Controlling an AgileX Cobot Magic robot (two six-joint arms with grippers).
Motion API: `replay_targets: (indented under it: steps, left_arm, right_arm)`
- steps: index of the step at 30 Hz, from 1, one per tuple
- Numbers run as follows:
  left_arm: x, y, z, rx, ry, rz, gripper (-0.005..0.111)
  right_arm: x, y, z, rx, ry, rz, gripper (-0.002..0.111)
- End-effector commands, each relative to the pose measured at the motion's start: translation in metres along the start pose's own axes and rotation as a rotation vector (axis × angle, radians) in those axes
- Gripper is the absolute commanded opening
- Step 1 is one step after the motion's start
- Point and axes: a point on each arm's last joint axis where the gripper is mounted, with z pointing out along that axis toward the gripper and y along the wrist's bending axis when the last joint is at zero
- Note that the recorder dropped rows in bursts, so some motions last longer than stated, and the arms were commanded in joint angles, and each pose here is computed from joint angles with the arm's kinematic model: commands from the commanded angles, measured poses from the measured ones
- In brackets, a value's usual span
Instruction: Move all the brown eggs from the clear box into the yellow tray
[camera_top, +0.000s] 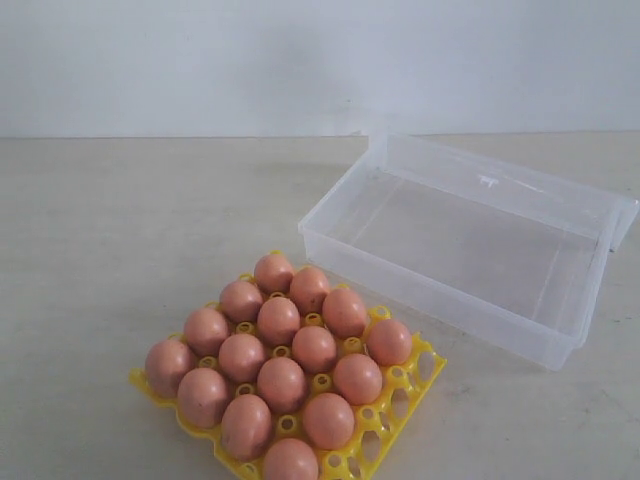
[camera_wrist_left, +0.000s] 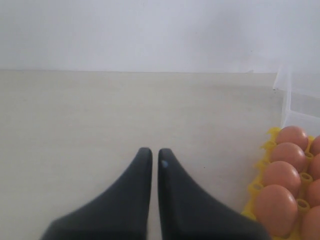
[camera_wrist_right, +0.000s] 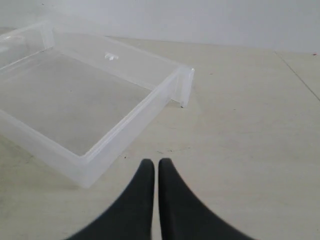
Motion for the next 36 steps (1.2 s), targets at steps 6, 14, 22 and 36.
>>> replay_targets:
  steps: [6,14,22,36]
  left_arm:
    - [0.001,-0.0002,0.0001,0.004,-0.001,0.003,0.004]
    - [0.001,-0.0002,0.0001,0.004,-0.001,0.003,0.004]
    - [0.001,0.0026,0.0002,-0.045,-0.002,-0.006,0.004]
    - [0.0008,0.0062,-0.0001,-0.109,-0.005,-0.019,0.004]
  right_arm:
    - [-0.0018,-0.0001,-0.0005,0.0,-0.019,0.1,0.0]
    - [-0.0024,0.0,-0.0005,-0.002,-0.026,0.11,0.0]
    - [-0.0025,0.0,-0.0005,-0.003,-0.027,0.119,0.0]
    - [-0.0025,0.0,-0.0005,-0.003,-0.027,0.119,0.0]
